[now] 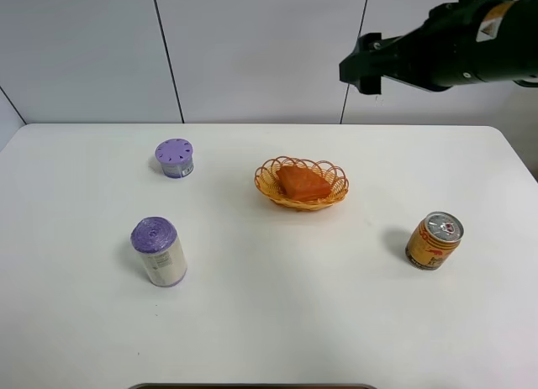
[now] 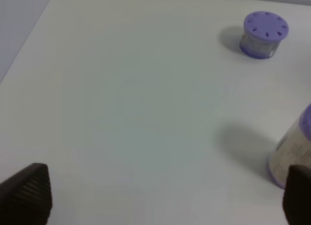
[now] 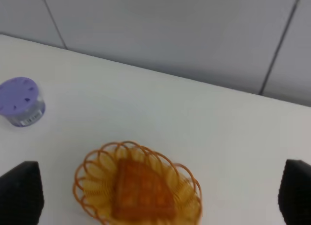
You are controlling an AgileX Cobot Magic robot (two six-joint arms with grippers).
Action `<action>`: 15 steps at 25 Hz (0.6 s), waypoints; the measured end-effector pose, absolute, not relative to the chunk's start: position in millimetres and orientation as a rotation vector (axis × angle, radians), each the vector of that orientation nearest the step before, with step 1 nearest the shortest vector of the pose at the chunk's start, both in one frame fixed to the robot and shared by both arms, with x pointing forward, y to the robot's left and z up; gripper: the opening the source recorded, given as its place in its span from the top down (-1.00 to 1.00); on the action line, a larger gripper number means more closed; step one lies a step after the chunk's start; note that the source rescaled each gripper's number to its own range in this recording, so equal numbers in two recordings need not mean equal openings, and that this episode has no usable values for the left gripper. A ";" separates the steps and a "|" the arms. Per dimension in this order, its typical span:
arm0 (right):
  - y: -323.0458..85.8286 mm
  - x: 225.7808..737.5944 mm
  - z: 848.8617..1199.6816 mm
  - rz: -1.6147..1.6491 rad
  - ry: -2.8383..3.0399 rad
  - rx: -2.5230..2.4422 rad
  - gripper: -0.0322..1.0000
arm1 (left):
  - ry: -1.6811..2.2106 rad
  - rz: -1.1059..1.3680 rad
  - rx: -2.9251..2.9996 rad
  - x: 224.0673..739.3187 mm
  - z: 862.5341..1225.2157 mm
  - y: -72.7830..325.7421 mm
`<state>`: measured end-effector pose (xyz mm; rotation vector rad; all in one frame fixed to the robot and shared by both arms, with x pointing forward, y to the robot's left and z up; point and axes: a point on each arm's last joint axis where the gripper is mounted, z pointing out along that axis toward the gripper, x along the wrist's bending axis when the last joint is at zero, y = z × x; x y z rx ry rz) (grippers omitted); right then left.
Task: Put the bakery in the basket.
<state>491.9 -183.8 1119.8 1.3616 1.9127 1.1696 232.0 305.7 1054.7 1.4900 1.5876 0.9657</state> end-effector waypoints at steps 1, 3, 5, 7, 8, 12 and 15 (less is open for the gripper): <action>-190.2 486.3 1117.7 1.161 1.903 1.372 -1.00 | 1.588 0.966 1.490 232.0 1054.7 305.7; -204.4 473.6 1119.6 1.157 1.863 1.380 -1.00 | 1.588 0.966 1.490 232.0 1054.7 305.7; -217.2 460.8 1123.1 1.151 1.823 1.374 -1.00 | 1.588 0.966 1.490 232.0 1054.7 305.7; -228.4 443.6 1132.6 1.156 1.781 1.348 -1.00 | 1.588 0.966 1.490 232.0 1054.7 305.7; -232.8 435.8 1137.1 1.153 1.767 1.334 -1.00 | 1.588 0.966 1.490 232.0 1054.7 305.7; -249.2 396.3 1156.4 1.153 1.725 1.295 -1.00 | 1.588 0.966 1.490 232.0 1054.7 305.7; -262.1 367.9 1161.1 1.100 1.729 1.304 -1.00 | 1.588 0.966 1.490 232.0 1054.7 305.7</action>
